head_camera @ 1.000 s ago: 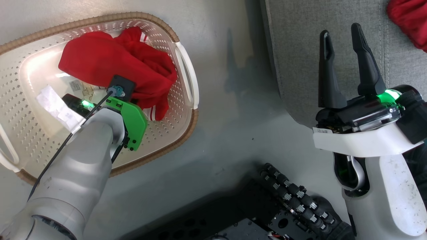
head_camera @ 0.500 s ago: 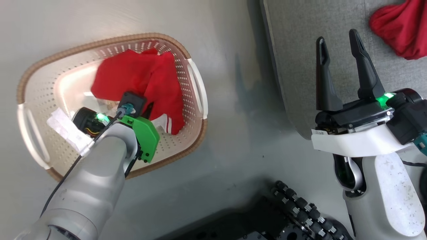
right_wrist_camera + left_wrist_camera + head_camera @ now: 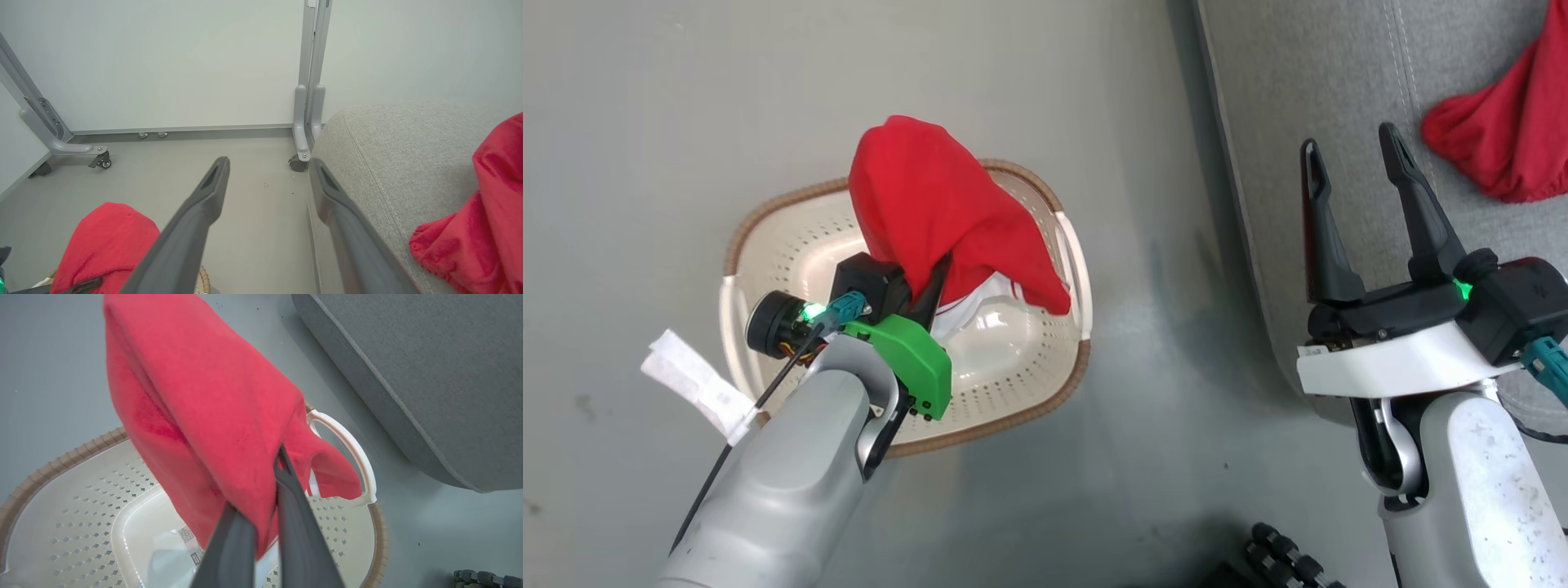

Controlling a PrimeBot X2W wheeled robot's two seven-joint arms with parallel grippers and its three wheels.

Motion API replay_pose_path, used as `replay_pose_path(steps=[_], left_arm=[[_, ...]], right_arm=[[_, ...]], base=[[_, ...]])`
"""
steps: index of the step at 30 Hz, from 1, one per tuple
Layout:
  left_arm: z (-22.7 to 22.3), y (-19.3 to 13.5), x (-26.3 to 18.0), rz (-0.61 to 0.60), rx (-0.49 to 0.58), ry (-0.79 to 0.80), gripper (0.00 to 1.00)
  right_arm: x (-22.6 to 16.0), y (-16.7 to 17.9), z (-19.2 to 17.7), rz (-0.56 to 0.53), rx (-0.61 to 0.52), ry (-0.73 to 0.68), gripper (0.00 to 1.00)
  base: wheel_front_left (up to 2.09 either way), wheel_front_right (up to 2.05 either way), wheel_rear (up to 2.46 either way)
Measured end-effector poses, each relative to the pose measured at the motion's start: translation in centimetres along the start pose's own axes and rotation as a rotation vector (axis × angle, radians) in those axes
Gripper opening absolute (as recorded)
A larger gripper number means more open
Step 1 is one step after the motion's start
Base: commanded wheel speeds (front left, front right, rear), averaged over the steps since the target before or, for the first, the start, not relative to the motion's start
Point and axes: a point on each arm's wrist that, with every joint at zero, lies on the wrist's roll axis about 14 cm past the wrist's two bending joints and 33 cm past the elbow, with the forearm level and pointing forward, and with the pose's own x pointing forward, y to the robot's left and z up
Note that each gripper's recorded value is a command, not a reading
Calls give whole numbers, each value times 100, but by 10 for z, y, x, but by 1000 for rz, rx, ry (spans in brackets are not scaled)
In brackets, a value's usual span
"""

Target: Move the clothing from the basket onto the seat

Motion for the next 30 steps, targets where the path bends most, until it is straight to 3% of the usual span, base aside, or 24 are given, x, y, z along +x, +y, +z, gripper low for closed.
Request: replay_pose_path(steps=[18,30], left_arm=[[176,22,-143,240,61,-608,0],[228,5,-232,310,157,-843,0]], right_arm=[[-21,43,58,107,48,-85,100],[-47,63,84,162,58,-118,100]], base=[[0,0,0],[0,0,0]])
